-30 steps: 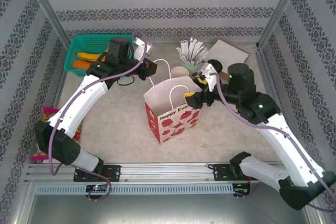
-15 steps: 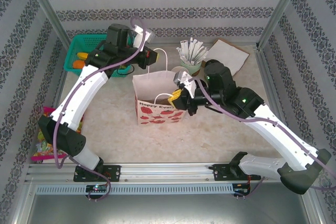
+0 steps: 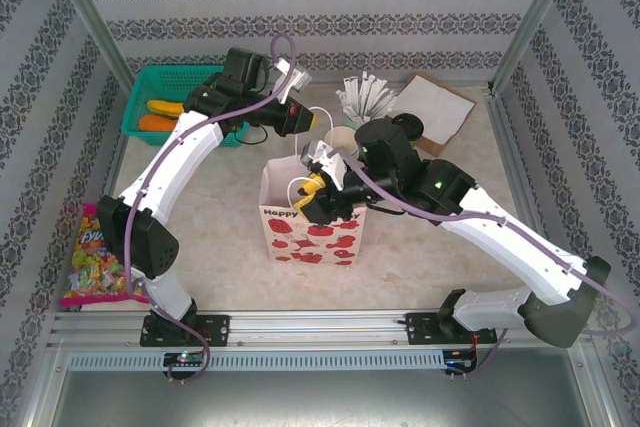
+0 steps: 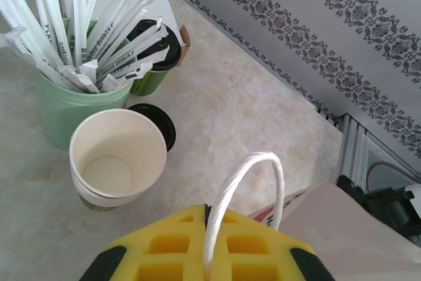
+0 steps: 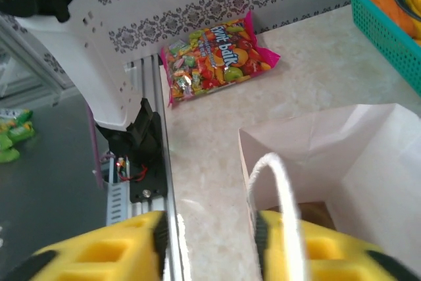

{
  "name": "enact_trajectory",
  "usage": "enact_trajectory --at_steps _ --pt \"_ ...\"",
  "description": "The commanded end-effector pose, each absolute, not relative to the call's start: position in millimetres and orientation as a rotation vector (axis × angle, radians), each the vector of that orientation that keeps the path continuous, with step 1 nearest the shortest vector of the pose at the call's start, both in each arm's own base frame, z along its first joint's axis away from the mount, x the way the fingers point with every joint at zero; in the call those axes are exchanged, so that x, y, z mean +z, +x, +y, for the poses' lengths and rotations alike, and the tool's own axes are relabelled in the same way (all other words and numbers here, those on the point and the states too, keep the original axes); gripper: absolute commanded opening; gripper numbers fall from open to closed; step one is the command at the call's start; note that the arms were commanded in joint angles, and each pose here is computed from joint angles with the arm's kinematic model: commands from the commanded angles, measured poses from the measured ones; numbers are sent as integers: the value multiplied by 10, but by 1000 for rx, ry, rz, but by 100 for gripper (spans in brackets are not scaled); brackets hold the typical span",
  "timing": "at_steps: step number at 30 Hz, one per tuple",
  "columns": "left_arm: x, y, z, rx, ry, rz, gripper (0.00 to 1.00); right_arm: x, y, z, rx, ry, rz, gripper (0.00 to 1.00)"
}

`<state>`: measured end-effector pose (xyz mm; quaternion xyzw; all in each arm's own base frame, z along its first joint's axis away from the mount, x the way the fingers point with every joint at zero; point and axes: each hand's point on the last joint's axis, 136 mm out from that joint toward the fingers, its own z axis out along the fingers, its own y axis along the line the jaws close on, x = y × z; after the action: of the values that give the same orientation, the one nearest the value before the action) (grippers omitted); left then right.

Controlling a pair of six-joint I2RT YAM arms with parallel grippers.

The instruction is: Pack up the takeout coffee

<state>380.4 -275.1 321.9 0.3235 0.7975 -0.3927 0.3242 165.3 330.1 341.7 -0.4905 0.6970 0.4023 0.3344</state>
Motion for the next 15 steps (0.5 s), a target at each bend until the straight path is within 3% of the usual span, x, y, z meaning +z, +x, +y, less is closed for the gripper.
enact_trajectory --at_steps 1,3,5,13,15 --pt "3353 3614 -2744 -1055 916 2046 7 3548 1642 3140 1000 -1266 1801 60" --pt "3388 3601 -2735 -1052 912 2042 8 3501 1650 2980 906 -1285 1823 69" --pt "3466 3592 -2731 -1058 897 2030 11 3476 1743 2814 797 -1250 1855 72" --pt "3643 3554 -2627 -987 846 2014 37 3627 1844 2473 724 -1135 1822 86" --pt "3677 3537 -2586 -960 832 2012 40 3659 1869 2427 707 -1104 1810 98"
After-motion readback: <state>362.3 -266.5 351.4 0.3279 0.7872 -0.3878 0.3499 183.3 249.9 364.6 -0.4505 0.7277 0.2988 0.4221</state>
